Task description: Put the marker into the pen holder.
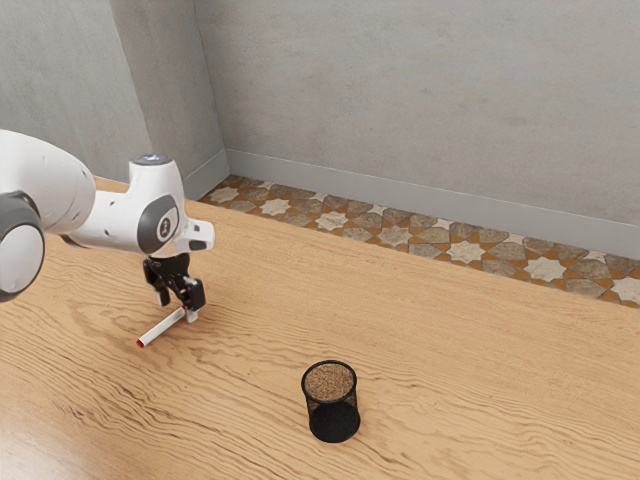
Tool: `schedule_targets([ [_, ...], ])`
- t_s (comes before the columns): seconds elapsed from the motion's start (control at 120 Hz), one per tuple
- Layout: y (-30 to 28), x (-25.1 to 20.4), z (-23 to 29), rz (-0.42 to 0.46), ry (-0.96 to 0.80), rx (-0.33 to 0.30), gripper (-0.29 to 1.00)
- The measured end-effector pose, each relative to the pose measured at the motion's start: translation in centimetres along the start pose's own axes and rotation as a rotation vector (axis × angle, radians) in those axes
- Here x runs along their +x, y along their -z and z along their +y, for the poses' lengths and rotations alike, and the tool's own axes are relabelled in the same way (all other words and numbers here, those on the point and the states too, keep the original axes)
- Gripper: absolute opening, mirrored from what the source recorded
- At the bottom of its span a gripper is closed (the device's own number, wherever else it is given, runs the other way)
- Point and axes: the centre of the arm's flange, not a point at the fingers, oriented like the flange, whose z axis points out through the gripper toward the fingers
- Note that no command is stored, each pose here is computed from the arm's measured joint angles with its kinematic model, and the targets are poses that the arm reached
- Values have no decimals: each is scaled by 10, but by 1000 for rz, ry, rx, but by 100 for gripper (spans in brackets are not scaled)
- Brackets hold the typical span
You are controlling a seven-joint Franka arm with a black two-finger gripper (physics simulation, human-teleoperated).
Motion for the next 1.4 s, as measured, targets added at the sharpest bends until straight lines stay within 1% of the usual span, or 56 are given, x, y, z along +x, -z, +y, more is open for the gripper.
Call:
schedule_targets([
  [0.142,-1,0,0,-3,-27,-2,51],
  [0.433,-4,5,-1,-6,-71,2,44],
  [0.567,-5,6,-1,-7,-85,3,35],
  [0.717,-10,6,0,-14,-94,-1,28],
  [0.975,-10,6,0,-14,-107,-5,7],
  [1.133,-4,8,1,-3,-115,2,0],
  [1.2,9,11,7,23,-126,4,-2],
  [1.25,32,13,16,69,-140,4,-3],
  [1.333,81,7,42,170,-175,-3,-4],
  [1.4,125,-12,77,268,-221,-12,-4],
])
